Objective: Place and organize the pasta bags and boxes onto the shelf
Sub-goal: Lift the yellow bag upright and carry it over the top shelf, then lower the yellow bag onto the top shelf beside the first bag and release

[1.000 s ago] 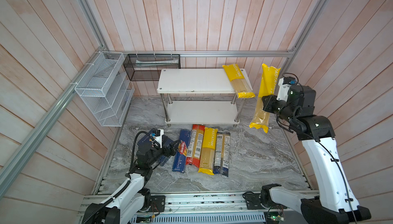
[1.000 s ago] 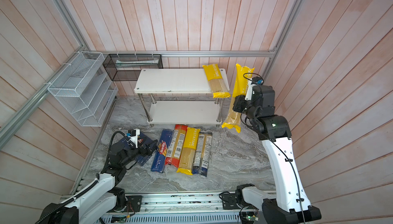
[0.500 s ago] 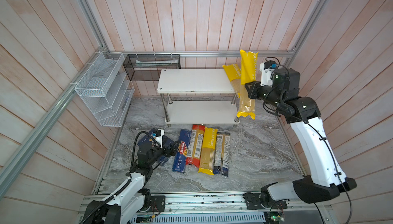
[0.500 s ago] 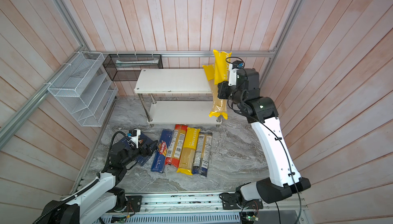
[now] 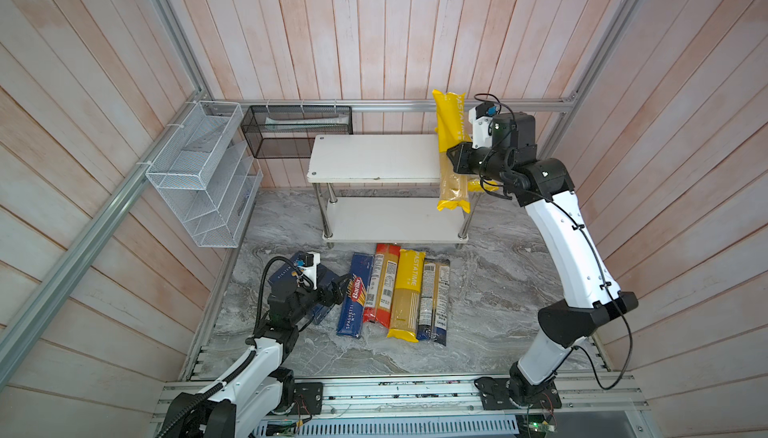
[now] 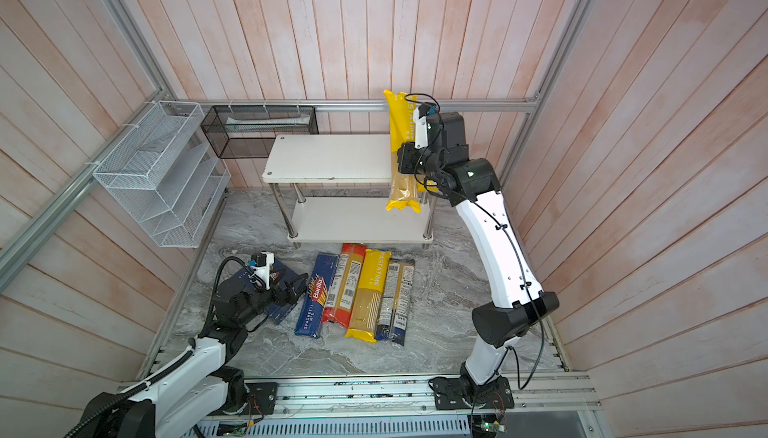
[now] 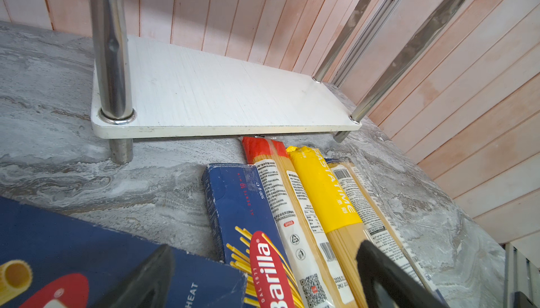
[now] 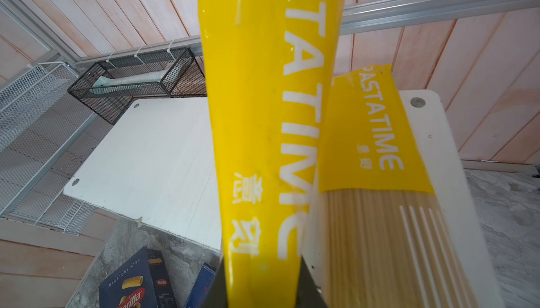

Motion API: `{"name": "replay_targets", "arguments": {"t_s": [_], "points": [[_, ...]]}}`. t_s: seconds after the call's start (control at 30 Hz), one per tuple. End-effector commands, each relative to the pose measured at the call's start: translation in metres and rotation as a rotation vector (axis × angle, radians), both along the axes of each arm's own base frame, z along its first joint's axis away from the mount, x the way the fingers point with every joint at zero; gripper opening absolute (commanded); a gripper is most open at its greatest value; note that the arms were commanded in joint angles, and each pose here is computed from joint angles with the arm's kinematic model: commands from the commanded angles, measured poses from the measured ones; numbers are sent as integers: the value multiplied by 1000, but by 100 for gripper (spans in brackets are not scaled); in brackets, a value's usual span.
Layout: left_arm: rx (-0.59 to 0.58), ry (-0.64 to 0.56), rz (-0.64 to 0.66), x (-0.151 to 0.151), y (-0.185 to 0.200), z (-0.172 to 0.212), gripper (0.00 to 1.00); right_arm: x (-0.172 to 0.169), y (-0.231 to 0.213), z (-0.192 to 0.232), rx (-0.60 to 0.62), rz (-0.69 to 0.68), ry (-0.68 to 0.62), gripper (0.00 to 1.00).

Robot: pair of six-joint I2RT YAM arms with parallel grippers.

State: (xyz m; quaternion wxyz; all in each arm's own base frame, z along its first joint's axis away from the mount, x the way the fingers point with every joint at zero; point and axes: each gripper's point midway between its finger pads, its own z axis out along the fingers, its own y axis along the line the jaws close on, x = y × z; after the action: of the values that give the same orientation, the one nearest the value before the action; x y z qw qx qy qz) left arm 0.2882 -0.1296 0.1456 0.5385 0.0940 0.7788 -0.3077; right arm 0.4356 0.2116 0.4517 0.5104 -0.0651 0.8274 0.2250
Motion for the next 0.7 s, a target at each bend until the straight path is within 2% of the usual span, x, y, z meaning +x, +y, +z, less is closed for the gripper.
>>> {"name": "replay_targets", "arguments": {"t_s": [0.0, 0.53, 0.67], "points": [[13, -33, -4, -2, 0, 4, 100, -1, 13, 59, 87, 47, -172, 1], [13, -35, 3, -3, 1, 4, 100, 49, 26, 14, 43, -1, -104, 2], [15, -36, 3, -3, 1, 4, 100, 57, 25, 6, 48, -17, -86, 9]]}}
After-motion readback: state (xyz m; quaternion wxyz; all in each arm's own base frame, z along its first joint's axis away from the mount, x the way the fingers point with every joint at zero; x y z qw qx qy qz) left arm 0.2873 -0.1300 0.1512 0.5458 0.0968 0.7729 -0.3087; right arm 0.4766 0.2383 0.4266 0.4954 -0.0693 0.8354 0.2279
